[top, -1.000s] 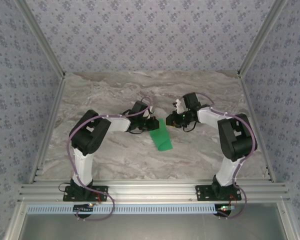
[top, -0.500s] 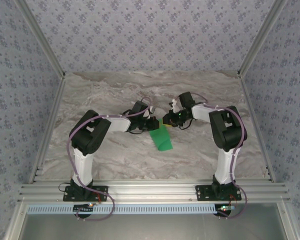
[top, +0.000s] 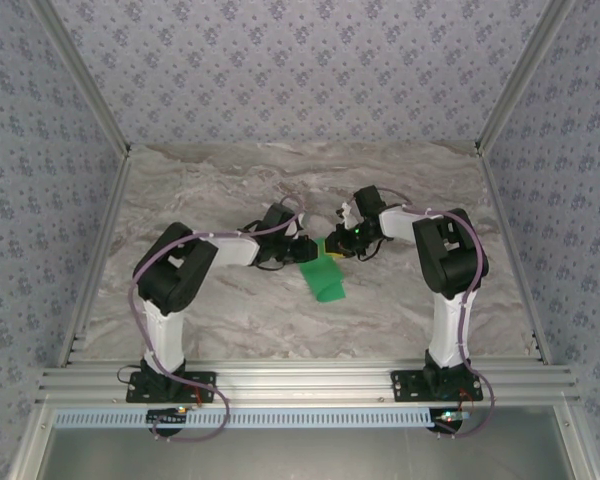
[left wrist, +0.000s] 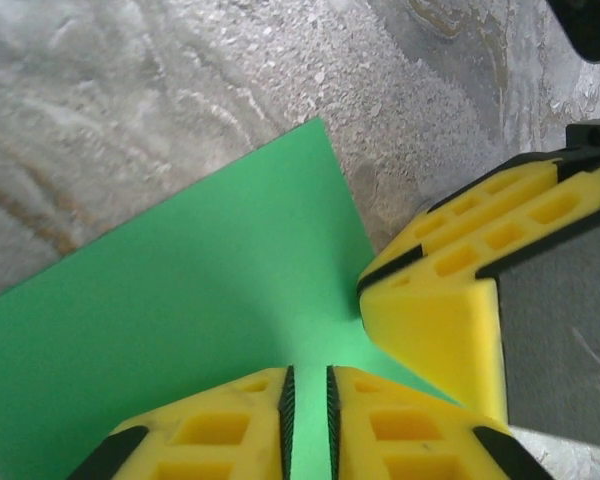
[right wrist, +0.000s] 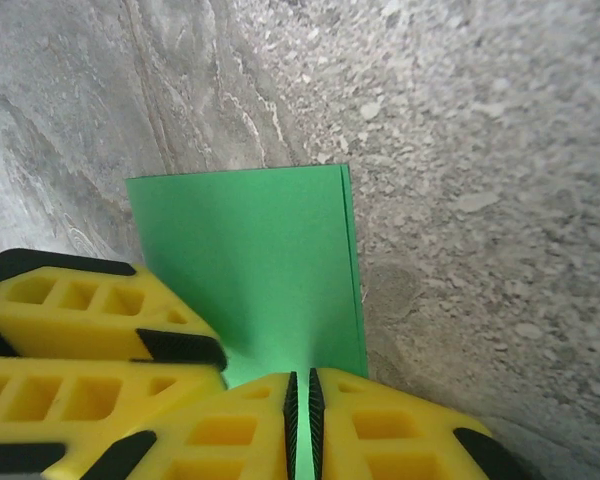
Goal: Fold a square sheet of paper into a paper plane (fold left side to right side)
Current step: First fold the square sheet of paper in half at the center of the table.
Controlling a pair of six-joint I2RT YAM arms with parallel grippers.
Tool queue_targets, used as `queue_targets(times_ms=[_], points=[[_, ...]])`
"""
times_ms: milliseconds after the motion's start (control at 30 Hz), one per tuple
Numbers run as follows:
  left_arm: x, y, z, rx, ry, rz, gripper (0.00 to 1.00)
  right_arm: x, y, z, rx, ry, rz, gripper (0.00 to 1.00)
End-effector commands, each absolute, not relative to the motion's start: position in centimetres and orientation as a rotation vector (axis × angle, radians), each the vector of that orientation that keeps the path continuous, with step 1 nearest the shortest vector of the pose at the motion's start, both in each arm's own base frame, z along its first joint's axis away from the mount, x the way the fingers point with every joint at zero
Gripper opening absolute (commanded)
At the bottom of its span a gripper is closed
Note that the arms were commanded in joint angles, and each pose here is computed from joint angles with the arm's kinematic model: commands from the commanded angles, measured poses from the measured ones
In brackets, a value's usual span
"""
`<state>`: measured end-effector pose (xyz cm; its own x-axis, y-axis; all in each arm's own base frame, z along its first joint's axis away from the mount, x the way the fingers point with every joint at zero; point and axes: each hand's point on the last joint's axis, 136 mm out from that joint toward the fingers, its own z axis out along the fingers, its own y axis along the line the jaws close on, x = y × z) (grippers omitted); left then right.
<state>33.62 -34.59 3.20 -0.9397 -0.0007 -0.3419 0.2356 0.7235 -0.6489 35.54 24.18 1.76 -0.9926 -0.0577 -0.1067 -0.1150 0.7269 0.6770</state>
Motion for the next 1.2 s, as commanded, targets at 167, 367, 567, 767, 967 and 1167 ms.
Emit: queue_targets(times_ms=[167,367,567,767,967,1167], points=[[31.0,-34.6,7.6,0.233,2.525,-1.136,0.21,32.8,21.8,-2.8,-0.081,3.055,0.914,0.14],[29.3,-35.7,6.8,0.258,2.526,-1.183,0.19,32.6,21.7,-2.9,-0.086,3.064,0.901,0.14],[29.1,-35.8,4.4,0.242,2.589,-1.168,0.18,33.5,22.1,-2.2,-0.102,3.043,0.892,0.14],[28.1,-35.5,2.8,0.253,2.64,-1.136,0.18,33.4,22.2,-2.1,-0.11,3.047,0.879,0.13],[26.9,-35.3,2.6,0.292,2.657,-1.126,0.17,33.4,22.0,-2.2,-0.107,3.054,0.864,0.14],[25.8,-35.1,3.0,0.36,2.665,-1.105,0.15,33.2,21.9,-2.5,-0.094,3.07,0.852,0.14]])
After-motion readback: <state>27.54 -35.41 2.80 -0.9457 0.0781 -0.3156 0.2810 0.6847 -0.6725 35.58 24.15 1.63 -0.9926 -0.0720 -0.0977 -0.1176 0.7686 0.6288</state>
